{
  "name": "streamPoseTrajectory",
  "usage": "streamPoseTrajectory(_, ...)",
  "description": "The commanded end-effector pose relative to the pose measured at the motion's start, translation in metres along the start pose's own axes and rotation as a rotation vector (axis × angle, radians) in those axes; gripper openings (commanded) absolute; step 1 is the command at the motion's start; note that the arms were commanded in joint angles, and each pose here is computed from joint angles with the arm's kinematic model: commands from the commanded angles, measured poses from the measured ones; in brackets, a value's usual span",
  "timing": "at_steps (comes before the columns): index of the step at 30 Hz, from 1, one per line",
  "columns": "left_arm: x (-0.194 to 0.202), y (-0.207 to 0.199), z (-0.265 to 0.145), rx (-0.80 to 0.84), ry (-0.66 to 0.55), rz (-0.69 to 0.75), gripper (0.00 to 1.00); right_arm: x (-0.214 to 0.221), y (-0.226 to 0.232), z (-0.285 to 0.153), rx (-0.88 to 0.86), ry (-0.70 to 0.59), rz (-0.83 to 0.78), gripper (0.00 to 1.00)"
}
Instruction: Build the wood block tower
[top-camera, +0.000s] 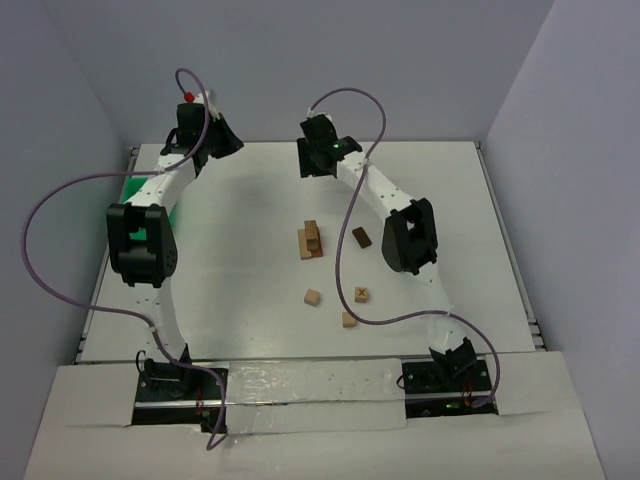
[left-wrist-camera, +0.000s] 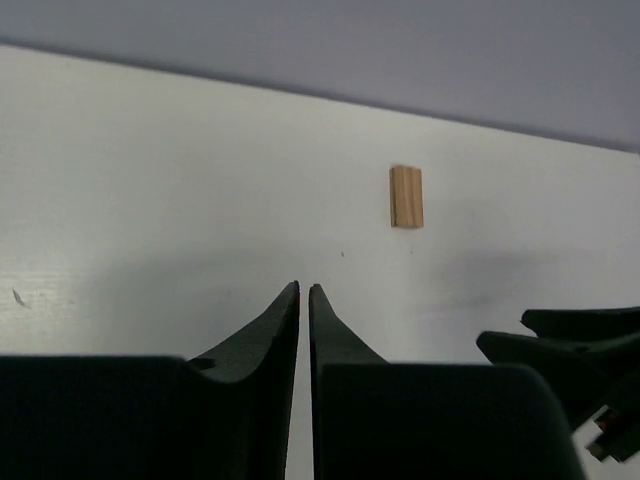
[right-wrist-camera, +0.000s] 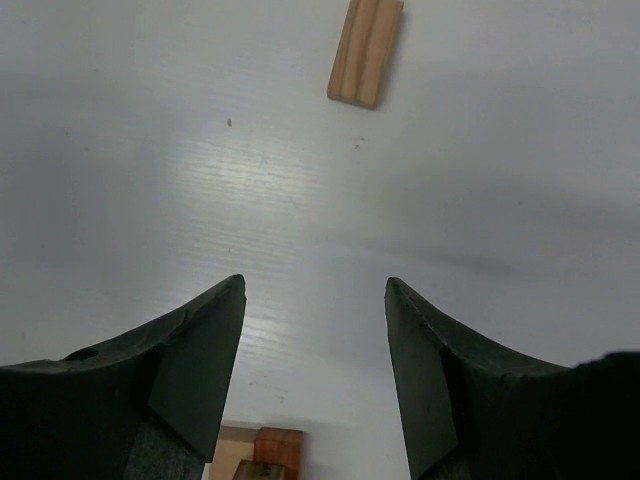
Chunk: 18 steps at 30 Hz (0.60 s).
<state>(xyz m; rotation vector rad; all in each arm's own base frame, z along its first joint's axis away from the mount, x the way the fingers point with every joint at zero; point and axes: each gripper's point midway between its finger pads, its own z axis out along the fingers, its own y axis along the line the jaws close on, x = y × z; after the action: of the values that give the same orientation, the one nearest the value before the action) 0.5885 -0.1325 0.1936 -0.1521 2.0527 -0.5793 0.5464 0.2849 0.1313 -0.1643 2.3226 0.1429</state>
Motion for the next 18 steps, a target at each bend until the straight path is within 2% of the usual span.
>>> streamPoseTrajectory(1,-0.019,-0.035,-0.034,0.109,-0.034,-0.021,0.15,-0.026,-0.019,0.005,0.097,-0.103,0.117,0.65)
streamPoseTrajectory(5,-0.015,-0.040,-0.038,0.166,-0.021,0.030,0.20,-0.025,-0.017,0.015,0.095,-0.109,0.142,0.64)
streamPoseTrajectory(10,-0.010,-0.045,-0.009,0.230,0.012,0.011,0.29,-0.021,-0.030,-0.001,0.102,-0.102,0.140,0.66)
streamPoseTrajectory(12,-0.003,-0.052,0.008,0.294,0.062,-0.032,0.32,-0.020,-0.037,-0.009,0.086,-0.093,0.156,0.67)
streamPoseTrajectory(14,0.018,-0.058,0.041,0.389,0.143,-0.174,0.36,-0.020,-0.054,-0.021,0.062,-0.078,0.201,0.68)
streamPoseTrajectory(15,0.014,-0.073,0.043,0.504,0.123,-0.177,0.38,-0.019,-0.059,-0.029,0.033,-0.066,0.216,0.68)
streamPoseTrajectory(18,0.023,-0.086,0.063,0.637,0.153,-0.347,0.44,-0.022,-0.102,-0.044,0.016,-0.052,0.292,0.70)
